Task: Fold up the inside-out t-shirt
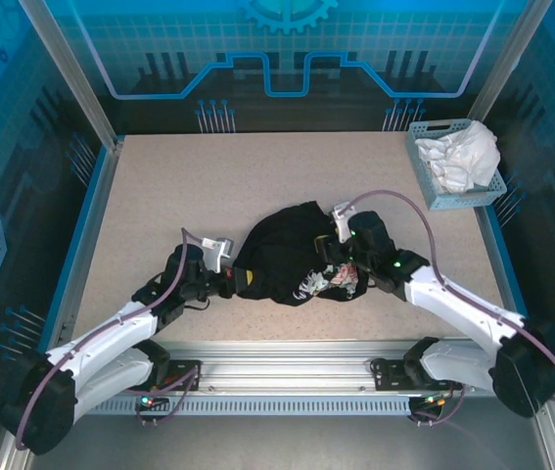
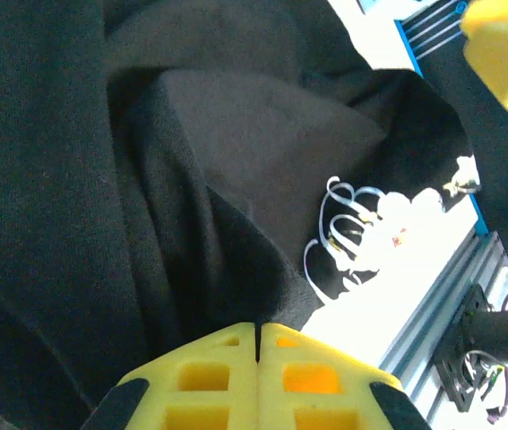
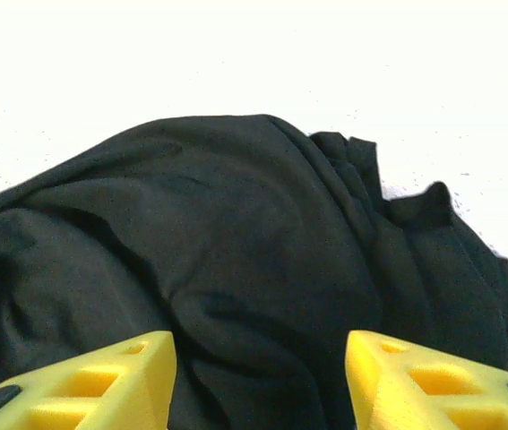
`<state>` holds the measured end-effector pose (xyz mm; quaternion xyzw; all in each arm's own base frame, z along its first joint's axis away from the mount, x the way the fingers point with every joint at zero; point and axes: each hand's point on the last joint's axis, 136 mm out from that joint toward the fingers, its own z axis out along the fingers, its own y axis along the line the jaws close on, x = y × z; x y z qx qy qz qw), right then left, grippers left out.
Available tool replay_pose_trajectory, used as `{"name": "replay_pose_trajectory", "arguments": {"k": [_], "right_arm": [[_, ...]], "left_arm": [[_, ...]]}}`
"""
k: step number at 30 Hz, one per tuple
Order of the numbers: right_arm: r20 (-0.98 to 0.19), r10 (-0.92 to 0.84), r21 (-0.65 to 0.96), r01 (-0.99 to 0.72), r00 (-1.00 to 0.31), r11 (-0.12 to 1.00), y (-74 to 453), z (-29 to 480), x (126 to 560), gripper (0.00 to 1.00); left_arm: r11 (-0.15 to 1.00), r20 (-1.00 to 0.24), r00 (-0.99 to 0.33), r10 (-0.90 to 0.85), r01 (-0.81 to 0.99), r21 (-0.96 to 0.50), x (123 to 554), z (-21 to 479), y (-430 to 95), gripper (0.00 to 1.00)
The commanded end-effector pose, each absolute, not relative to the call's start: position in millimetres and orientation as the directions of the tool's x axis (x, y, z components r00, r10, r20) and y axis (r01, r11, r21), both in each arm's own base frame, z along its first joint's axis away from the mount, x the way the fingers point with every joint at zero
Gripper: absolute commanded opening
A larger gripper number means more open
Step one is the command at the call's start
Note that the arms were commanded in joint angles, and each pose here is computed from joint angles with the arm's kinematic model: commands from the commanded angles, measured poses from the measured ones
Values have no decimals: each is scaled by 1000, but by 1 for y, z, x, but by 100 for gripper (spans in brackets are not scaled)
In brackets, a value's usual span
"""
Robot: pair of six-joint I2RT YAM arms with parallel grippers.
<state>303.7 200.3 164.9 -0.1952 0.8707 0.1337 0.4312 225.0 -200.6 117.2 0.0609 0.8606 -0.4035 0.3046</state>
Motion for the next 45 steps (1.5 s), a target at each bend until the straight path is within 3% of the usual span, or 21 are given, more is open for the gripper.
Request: {"name": "replay_pose_trajectory", "arguments": {"k": [1,6,11,17,20,24,27,38,45], "right_arm": [[-740,-354,-12,-516,-572,857,220,153,304,56],[-639,-486,-59,-592,-597,804,254,132,318,61],[-589,-506,-48,-598,-630,800,268,107,341,59],[-536,-519,22,-626,-666,780,279,82,352,51],[-520,-521,38,-627,-677,778,281,78,354,36],[-567,-486,92,-637,-665,765,286,101,356,13],[-619,-434,168,-650,-655,741,288,131,352,3],[-783,-193,404,-720,-591,564,285,250,320,0],[-817,-133,420,-736,-562,531,277,279,310,0]], "left_arm": [[670,-556,-826,-98,358,-650,212,108,-199,0],[699,-545,-832,-99,332,-633,210,98,-192,0],[722,-544,-832,-108,310,-619,211,95,-187,0],[733,-560,-820,-117,309,-606,211,98,-183,0],[740,-565,-816,-120,306,-599,212,98,-181,0],[752,-571,-812,-120,301,-586,213,95,-179,0],[774,-574,-808,-130,279,-568,217,93,-174,0],[699,-625,-776,-87,400,-593,226,119,-197,0],[709,-717,-684,-137,437,-553,243,166,-195,36]]}}
